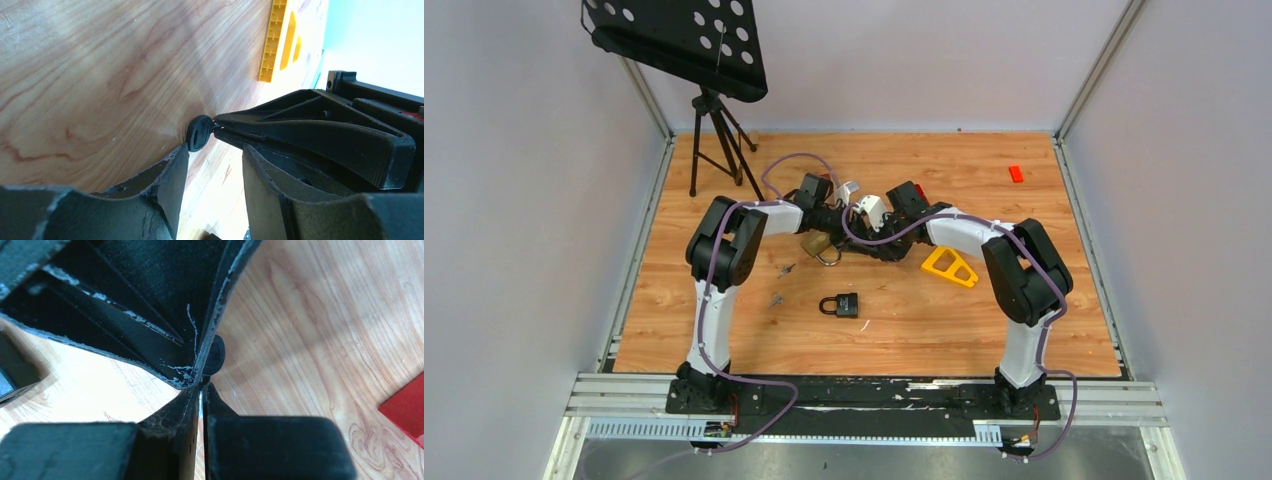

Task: Unlock with the key

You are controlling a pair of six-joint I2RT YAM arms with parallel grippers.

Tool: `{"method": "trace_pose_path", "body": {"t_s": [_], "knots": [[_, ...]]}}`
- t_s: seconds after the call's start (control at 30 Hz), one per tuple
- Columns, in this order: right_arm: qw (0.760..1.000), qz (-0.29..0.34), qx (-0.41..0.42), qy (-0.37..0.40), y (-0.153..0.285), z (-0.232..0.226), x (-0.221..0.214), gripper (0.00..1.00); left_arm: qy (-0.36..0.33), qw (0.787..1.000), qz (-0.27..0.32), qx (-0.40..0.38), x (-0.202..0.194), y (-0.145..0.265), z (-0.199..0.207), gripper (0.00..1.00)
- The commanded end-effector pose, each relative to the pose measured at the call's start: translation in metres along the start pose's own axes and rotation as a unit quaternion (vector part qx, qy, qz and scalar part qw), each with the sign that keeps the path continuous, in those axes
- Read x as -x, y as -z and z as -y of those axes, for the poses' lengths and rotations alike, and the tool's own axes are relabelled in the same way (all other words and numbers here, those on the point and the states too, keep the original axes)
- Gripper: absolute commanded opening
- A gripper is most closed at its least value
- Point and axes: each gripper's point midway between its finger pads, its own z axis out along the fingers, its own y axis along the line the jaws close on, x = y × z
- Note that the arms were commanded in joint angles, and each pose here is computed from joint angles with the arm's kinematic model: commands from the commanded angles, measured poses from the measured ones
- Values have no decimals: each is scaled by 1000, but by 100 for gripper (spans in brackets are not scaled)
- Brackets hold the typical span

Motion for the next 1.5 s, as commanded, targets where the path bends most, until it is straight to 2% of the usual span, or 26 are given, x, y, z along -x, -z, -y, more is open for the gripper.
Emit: {"method": "trace_pose_path", "body": {"t_s": [0.0,0.33,0.8,1.3,1.47], "knots": [[1000,20,16,-2,2,-8,8,6,5,999,23,42,4,1,-22,54],[999,26,28,-4,1,-12,10,5,34,999,3,33,-9,-12,-25,55],[997,41,51,-36,-2,-13,10,2,84,996,11,-31,-15,-15,-7,55],[989,62,92,-96,0,-4,10,2,35,999,2,-27,-22,-14,10,55],[991,57,81,-95,6,1,6,6,30,999,2,-10,-23,-13,4,55]]}}
